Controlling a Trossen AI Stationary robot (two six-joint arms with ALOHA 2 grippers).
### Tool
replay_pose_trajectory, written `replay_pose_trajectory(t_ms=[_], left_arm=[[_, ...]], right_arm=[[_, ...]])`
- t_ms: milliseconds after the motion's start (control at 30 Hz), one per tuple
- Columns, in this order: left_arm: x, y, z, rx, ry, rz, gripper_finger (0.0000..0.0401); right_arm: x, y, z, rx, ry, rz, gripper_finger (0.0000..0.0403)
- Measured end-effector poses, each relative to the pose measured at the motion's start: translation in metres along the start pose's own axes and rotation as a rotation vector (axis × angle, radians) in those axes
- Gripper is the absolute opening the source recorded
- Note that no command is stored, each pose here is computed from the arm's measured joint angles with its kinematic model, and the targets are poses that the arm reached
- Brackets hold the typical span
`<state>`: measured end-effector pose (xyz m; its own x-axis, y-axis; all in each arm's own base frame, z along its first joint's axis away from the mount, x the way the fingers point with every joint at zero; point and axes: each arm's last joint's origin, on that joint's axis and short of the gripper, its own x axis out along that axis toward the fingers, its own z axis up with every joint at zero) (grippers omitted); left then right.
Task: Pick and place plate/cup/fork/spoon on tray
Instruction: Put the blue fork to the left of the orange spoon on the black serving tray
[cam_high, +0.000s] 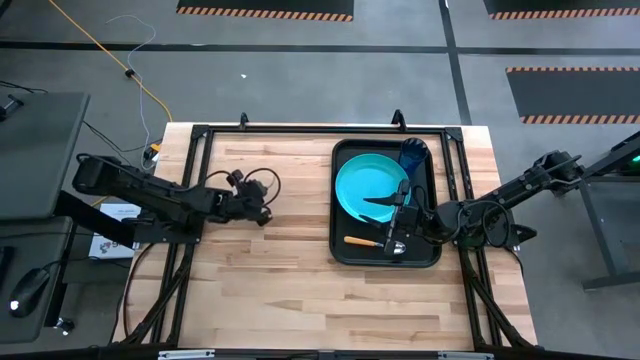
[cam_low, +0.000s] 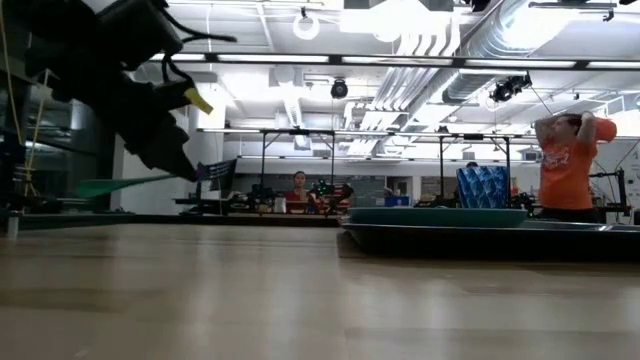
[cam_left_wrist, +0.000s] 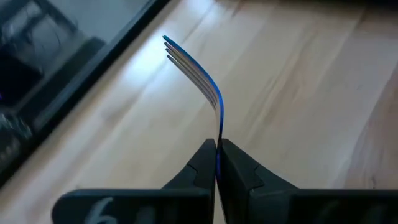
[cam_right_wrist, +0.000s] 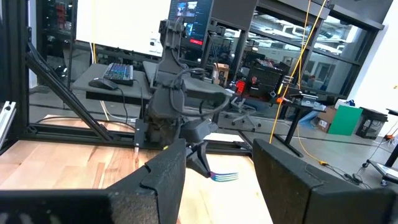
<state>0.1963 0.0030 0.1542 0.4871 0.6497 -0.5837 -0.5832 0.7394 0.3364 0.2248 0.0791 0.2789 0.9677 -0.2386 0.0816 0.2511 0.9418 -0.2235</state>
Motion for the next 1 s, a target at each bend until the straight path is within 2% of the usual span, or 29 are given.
replay_pose_trajectory(t_ms=[367,733,1000], left_arm=[[-0.018,-0.016,0.003,0.236,-0.143,0.061,0.0001],[-0.034,-0.027,0.003,0.361,-0.25,0.144,0.0001],[-0.042,-0.032,0.003,0.414,-0.292,0.146,0.0001]], right_arm=[[0.0,0.0,0.0,0.0,0.0,0.0,0.0178],[0.0,0.0,0.0,0.004,0.0,0.0,0.0178],[0.002,-0.003,-0.001,0.044,0.005,-0.016,0.0178]])
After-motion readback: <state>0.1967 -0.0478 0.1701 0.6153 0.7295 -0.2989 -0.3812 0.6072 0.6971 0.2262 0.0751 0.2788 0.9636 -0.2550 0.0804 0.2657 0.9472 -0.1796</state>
